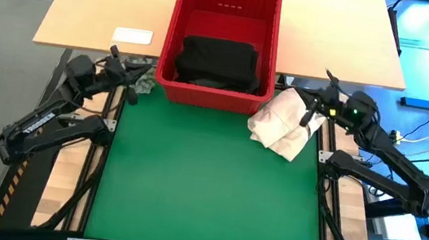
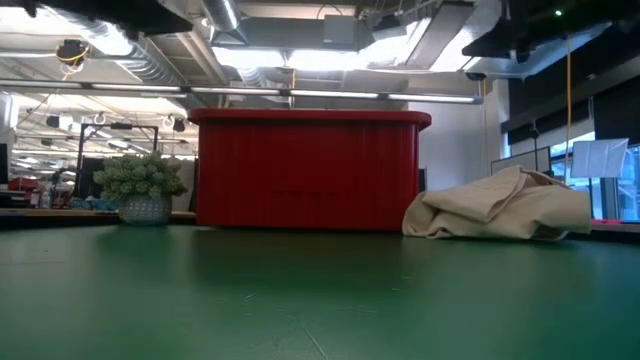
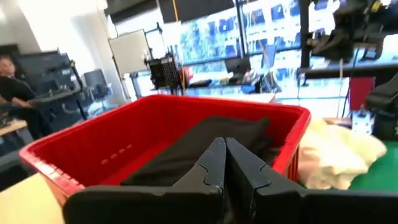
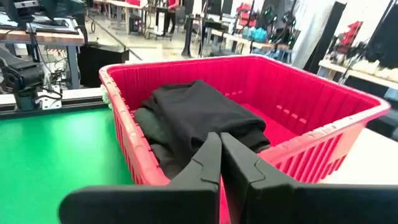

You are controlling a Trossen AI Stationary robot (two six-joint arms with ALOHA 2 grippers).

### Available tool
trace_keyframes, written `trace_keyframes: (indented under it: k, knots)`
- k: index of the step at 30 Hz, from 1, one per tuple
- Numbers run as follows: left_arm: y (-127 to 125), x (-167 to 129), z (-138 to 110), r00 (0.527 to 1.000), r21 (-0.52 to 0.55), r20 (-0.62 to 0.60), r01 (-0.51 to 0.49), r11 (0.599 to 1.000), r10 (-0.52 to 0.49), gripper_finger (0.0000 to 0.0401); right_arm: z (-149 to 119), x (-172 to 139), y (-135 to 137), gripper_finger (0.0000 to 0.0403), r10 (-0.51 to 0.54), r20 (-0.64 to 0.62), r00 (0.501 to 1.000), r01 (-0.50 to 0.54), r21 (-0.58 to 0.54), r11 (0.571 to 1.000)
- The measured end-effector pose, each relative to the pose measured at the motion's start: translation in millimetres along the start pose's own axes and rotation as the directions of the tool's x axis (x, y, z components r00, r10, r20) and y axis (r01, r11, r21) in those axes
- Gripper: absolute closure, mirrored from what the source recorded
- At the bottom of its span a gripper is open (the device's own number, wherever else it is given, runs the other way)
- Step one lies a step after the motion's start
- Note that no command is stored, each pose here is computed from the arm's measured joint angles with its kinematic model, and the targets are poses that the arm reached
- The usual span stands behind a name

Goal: Fold laundry
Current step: Return to Home Position

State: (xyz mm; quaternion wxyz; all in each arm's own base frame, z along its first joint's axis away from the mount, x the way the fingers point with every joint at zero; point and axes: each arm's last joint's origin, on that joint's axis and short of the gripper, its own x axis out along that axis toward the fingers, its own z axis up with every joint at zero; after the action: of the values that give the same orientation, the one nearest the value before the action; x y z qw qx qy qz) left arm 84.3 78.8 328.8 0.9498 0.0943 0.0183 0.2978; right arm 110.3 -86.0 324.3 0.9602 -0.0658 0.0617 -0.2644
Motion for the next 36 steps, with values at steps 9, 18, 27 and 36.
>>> trace_keyframes:
  k: [9,18,27,36]
  knots:
    - [-14,-19,-31,0.997,-0.05,0.065,0.045,0.998,-0.041,0.0401,-37,-24,7,0.0398,-0.098,0.057,0.994,0.098,0.014,0.995]
    - [-24,-23,-63,0.996,-0.071,0.042,0.079,0.994,-0.076,0.0401,-63,-29,13,0.0398,-0.103,0.087,0.991,0.1,0.038,0.994]
    - [-30,-30,-81,0.989,-0.07,0.064,0.136,0.988,-0.132,0.0401,-85,-24,16,0.0398,-0.093,0.031,0.995,0.092,0.035,0.995]
    - [-35,-35,-105,0.986,-0.105,0.092,0.147,0.984,-0.138,0.0401,-109,-16,20,0.0398,-0.052,0.046,0.998,0.051,0.032,0.998]
